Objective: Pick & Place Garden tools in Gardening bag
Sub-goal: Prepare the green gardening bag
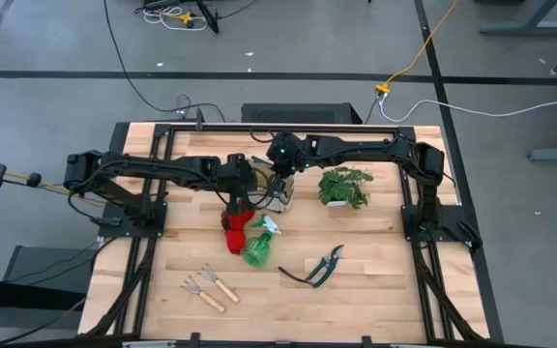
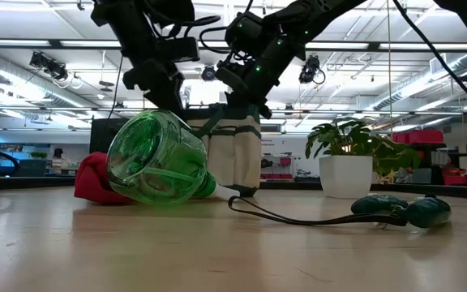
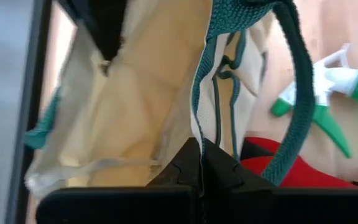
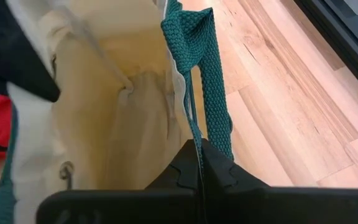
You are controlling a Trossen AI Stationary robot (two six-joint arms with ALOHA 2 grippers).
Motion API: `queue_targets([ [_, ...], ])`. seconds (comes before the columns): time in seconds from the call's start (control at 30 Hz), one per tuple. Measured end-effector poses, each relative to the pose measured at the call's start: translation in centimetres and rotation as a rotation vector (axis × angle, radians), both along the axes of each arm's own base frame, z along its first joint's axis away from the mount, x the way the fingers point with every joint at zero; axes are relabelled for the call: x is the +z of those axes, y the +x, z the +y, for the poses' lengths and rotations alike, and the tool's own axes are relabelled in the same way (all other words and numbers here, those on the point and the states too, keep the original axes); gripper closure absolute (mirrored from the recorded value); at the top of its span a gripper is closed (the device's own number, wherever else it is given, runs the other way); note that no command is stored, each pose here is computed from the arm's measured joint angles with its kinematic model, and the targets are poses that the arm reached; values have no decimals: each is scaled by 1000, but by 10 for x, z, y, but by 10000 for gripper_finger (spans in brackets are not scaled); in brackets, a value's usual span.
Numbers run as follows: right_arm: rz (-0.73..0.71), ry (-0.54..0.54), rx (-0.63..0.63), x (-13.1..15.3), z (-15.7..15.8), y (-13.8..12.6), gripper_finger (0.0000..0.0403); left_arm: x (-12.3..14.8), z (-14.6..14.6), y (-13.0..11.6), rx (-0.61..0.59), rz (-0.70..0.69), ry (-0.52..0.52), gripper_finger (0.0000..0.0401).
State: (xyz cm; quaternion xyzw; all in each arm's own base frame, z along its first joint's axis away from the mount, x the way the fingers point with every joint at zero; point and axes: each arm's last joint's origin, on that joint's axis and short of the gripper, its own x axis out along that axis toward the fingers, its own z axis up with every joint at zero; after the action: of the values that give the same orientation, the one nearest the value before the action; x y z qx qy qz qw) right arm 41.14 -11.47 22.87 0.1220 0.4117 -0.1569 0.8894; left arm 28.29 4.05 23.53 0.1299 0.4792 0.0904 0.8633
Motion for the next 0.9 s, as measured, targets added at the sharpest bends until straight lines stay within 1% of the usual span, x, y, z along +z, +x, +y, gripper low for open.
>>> queue_targets([
  [0.2, 11, 2, -12, -1, -5, -2, 403, 0, -5, -1, -29, 3, -40, 396],
  [0.43, 16, 3, -35, -1, -14, -5, 403, 1, -18, 0, -106, -13, -142, 397],
  [0.63, 31, -4, -66, -2, -22, -9, 403, 1, -27, 0, -157, -13, -178, 397],
  [0.9, 44, -6, -107, -3, -32, -14, 403, 1, -37, 0, -191, -8, -213, 397],
])
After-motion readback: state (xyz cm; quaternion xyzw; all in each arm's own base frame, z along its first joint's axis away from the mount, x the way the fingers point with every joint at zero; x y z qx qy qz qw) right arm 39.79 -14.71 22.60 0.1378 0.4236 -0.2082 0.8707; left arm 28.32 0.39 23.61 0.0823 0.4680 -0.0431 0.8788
